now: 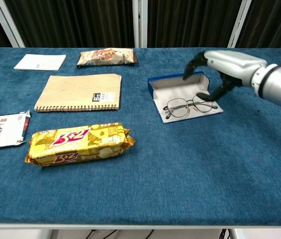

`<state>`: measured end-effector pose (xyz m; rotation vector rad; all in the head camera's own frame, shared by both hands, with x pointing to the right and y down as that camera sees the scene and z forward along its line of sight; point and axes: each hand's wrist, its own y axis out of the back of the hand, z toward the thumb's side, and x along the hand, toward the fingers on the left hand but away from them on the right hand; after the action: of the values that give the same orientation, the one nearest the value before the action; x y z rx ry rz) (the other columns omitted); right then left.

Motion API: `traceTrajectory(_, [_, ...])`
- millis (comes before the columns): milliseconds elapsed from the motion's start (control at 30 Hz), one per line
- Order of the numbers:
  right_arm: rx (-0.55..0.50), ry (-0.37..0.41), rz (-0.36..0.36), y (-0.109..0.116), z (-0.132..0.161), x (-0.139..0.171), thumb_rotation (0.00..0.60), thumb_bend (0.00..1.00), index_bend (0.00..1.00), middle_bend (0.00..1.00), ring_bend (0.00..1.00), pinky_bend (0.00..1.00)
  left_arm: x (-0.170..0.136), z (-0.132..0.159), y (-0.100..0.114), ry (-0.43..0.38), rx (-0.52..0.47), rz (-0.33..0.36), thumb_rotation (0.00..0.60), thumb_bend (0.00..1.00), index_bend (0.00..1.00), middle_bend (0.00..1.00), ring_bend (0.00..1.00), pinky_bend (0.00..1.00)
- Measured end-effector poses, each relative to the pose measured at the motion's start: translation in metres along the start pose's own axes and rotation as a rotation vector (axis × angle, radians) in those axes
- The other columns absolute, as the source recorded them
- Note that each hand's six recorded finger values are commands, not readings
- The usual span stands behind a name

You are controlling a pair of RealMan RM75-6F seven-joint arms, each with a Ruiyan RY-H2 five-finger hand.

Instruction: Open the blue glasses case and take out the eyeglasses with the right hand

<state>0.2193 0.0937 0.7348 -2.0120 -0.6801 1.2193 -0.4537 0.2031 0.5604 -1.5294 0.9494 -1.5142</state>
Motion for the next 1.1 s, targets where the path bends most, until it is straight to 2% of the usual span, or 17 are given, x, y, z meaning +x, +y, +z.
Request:
traceTrajectory(333, [0.016,-0.023,0.056,-0.019,-0.007,-0.014,0.6,0.36,0.37,0.25,0.0,0.0,0.0,0.0,0.0,0.002,0.0,-0.001,0.6,0.58,0.66,0.64,0.45,0.44])
traceTrajectory(600, [0.018,-0.016,0.078,-0.029,-0.002,-0.025,0.6,0.43,0.45,0.26,0.0,0.0,0.0,0.0,0.0,0.002,-0.002,0.0,0.6,0.58,0.66,0.64,0.45,0.44])
traceTrajectory(733, [0.014,-0.015,0.075,-0.03,-0.002,-0.027,0.6,0.45,0.52,0.27,0.0,0.0,0.0,0.0,0.0,0.001,-0.002,0.0,0.6,0.58,0.66,0.64,0.45,0.44])
traceTrajectory(900, [0.014,-0.008,0.06,-0.029,-0.002,-0.026,0.6,0.47,0.66,0.33,0.01,0.0,0.0,0.0,0.0,0.001,-0.003,0.0,0.6,0.58,0.66,0.64,0.45,0.44])
traceTrajectory(1100, [0.001,0.063,0.022,-0.02,0.009,-0.016,0.6,0.47,0.71,0.36,0.03,0.0,0.0,0.0,0.0,0.0,-0.002,0.0,0.6,0.58,0.66,0.64,0.45,0.44])
